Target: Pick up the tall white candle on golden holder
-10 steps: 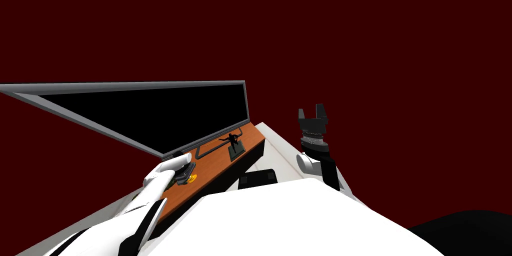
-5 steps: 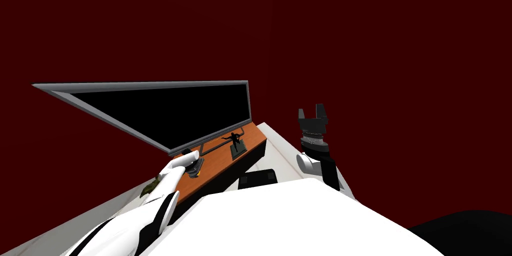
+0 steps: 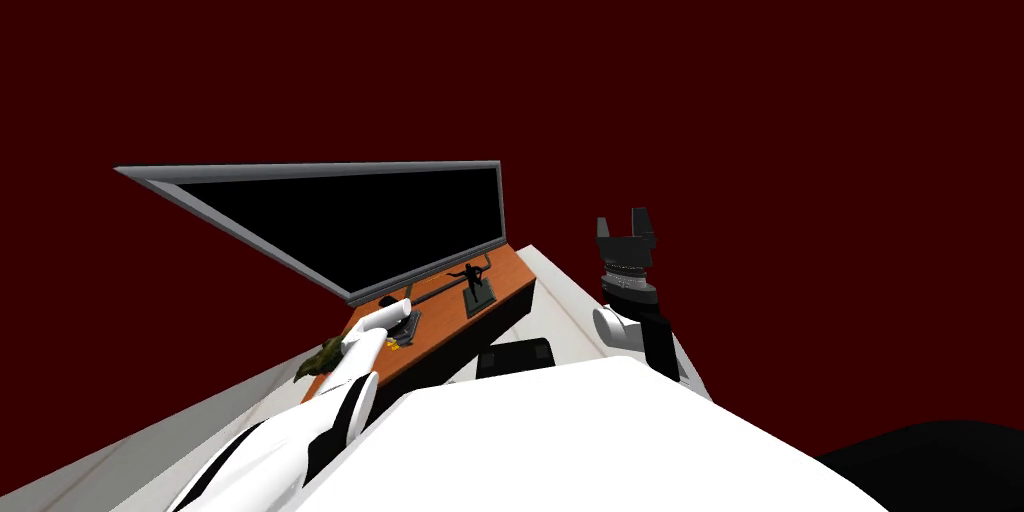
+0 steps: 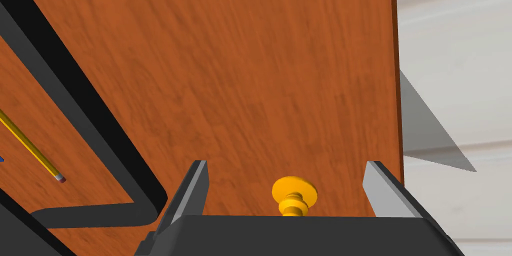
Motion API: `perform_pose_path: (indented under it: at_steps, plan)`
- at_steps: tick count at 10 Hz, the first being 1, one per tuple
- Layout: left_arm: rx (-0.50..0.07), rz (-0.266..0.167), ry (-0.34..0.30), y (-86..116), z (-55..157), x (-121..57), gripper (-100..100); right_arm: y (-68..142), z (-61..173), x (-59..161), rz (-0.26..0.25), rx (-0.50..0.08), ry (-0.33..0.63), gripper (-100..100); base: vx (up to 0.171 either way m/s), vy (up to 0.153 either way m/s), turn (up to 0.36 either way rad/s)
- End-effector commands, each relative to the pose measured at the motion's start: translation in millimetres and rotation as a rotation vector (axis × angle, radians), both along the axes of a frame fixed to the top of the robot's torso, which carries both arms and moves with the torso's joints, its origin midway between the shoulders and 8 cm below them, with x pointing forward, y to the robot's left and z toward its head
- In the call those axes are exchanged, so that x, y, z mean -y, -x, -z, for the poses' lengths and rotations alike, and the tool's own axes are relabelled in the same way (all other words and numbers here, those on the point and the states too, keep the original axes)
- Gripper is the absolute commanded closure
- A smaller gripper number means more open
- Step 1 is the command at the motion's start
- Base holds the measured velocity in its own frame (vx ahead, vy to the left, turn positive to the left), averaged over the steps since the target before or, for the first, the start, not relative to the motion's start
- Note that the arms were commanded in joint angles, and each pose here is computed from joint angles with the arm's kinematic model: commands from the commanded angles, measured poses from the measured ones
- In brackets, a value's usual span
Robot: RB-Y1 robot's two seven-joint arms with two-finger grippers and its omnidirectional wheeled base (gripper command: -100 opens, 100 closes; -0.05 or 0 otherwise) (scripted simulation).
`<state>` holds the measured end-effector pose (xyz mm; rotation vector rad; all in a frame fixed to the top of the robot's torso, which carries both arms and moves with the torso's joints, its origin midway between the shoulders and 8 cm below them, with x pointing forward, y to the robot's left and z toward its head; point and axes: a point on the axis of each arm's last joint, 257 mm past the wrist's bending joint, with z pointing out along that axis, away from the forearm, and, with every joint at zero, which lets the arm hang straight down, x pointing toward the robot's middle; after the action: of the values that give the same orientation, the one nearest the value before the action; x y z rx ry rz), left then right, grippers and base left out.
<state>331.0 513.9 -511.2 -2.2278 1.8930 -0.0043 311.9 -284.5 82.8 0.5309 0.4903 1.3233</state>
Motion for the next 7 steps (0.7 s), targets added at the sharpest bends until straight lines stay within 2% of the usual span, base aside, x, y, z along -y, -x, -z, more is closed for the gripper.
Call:
perform_pose_path:
  at_steps: [1, 3, 4, 5, 7]
  plan:
    - [0.018, 0.009, 0.015, -9.9, 7.1, 18.8, -100, 0.0, 0.0, 0.0, 0.000, 0.000, 0.000, 0, -0.002, -0.006, 0.067]
    - [0.022, 0.014, 0.017, -12.1, 9.6, 24.5, -100, 0.0, 0.0, 0.0, 0.000, 0.000, 0.000, 0, -0.005, -0.007, 0.028]
    - [0.025, 0.031, 0.015, -14.5, 15.4, 34.3, -100, 0.0, 0.0, 0.0, 0.000, 0.000, 0.000, 0, -0.007, -0.005, 0.005]
    - [0.007, 0.057, -0.016, -7.5, 19.1, 27.8, -100, 0.0, 0.0, 0.0, 0.000, 0.000, 0.000, 0, -0.020, -0.010, -0.127]
    - [-0.029, 0.085, -0.075, 9.2, 17.4, 0.4, -100, 0.0, 0.0, 0.0, 0.000, 0.000, 0.000, 0, -0.025, 0.000, -0.167]
